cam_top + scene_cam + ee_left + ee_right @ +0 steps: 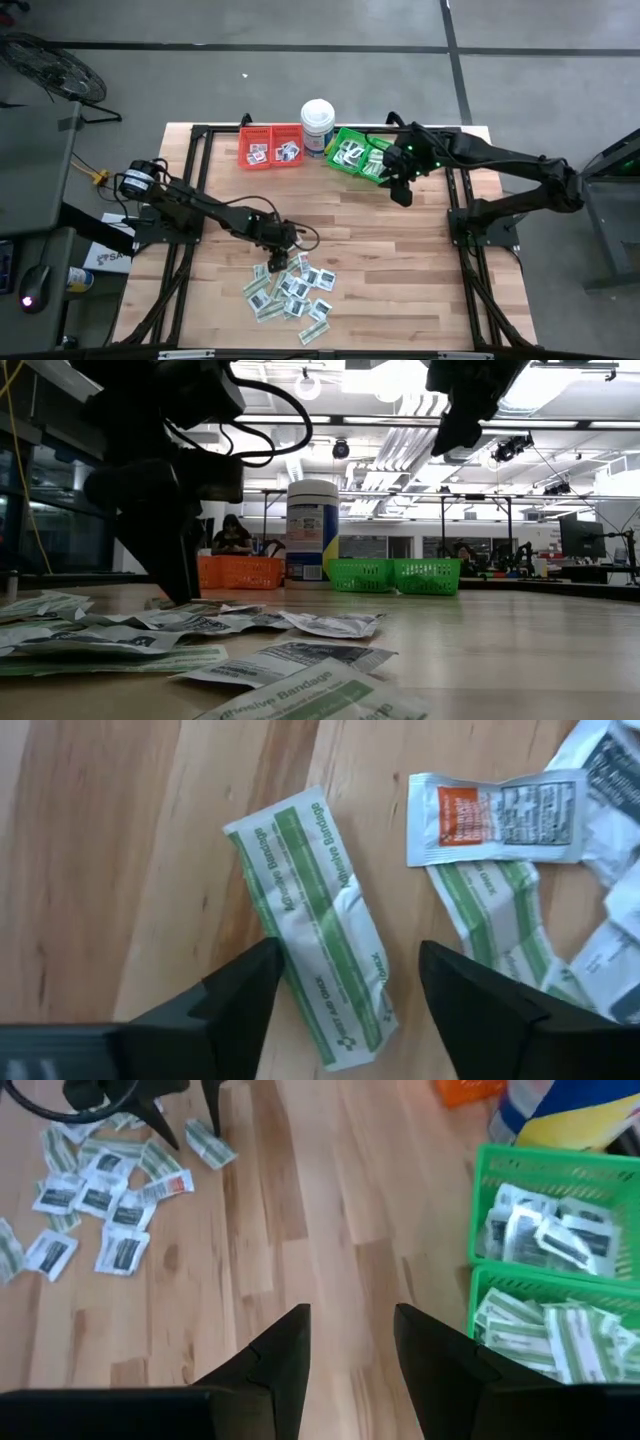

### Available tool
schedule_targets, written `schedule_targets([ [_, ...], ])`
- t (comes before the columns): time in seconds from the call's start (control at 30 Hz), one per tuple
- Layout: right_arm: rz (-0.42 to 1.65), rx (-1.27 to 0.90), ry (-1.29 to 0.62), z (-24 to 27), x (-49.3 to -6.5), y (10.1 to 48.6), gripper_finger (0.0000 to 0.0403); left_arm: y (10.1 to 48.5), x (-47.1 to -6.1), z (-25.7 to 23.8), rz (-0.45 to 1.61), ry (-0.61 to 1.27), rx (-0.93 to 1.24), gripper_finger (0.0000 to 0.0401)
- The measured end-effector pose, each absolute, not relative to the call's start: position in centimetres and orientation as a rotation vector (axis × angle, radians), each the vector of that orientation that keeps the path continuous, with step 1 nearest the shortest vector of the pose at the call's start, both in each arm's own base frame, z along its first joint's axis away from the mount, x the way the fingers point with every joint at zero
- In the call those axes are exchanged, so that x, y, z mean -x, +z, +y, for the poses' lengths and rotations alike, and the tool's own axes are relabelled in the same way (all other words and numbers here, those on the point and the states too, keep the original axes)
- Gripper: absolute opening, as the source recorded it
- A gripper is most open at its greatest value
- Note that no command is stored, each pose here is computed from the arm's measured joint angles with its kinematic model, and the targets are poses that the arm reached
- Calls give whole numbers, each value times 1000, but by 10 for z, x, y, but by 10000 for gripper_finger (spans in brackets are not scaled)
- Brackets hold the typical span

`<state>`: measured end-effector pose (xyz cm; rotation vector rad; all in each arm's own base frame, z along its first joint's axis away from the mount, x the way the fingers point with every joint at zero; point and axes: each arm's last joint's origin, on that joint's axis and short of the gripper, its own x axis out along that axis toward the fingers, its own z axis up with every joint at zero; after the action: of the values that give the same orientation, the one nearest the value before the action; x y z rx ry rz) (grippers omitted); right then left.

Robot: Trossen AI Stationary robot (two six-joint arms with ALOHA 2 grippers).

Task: Pick & Place First Aid Supplies
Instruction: Put the green bandage pack into the right green bin

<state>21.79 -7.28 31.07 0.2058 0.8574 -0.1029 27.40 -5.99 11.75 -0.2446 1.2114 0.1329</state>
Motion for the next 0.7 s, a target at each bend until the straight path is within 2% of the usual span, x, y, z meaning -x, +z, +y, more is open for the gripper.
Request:
schedule_targets([
  [0.3,802,-220,-147,-65,-197,308,139,114,-272,-58,1229,121,100,141],
  [0.7,761,-262,-157,-57,-176,308,139,119,-277,-59,1240,76,59,12],
])
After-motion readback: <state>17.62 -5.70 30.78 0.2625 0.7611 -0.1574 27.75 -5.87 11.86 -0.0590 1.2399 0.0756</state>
